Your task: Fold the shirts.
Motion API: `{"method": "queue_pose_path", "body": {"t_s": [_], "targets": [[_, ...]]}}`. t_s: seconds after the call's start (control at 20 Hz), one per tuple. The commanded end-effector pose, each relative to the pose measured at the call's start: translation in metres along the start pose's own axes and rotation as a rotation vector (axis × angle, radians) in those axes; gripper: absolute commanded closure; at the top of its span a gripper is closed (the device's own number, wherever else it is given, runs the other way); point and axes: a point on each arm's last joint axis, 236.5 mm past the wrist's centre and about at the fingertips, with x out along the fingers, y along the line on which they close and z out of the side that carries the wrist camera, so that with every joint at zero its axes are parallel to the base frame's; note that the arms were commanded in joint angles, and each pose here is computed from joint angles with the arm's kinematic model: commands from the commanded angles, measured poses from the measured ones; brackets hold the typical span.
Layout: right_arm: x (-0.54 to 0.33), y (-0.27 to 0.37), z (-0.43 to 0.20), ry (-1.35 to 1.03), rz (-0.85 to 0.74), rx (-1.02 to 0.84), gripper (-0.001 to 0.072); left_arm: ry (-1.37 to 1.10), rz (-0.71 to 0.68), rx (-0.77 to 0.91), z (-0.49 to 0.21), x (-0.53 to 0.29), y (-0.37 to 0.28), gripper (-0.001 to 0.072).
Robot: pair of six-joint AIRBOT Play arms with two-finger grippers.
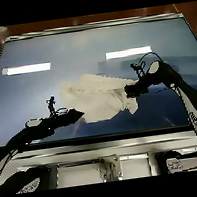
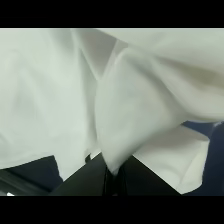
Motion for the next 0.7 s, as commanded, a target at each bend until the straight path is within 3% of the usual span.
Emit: {"method": "queue_pose_path", "body": {"t_s": [0.0,0.15,0.3,0.45,0.65], "targets": [[-0.017,0.002,0.021,-0.082,-0.051,-0.043,0.0648,-0.189,-0.101,0.190,0.057,-0.043,-0.054,0.0671],[-0.119,0.034,0.060,-0.335,-0.130,-0.256,0.0648,-0.487,-0.237,0.453,0.122,-0.139,-0.157,0.0671],[-0.292,0.076,0.074,-0.747,-0.319,-0.400,0.0648,-0.834,-0.354,0.711,0.142,-0.285,-0.277,0.0671],[-0.459,0.140,0.018,-1.206,-0.385,-0.493,0.0649,-1.062,-0.354,0.945,0.111,-0.388,-0.352,0.0671],[-0.526,0.168,-0.078,-1.374,-0.388,-0.508,0.0648,-1.032,-0.287,1.062,0.071,-0.411,-0.375,0.0671]]}}
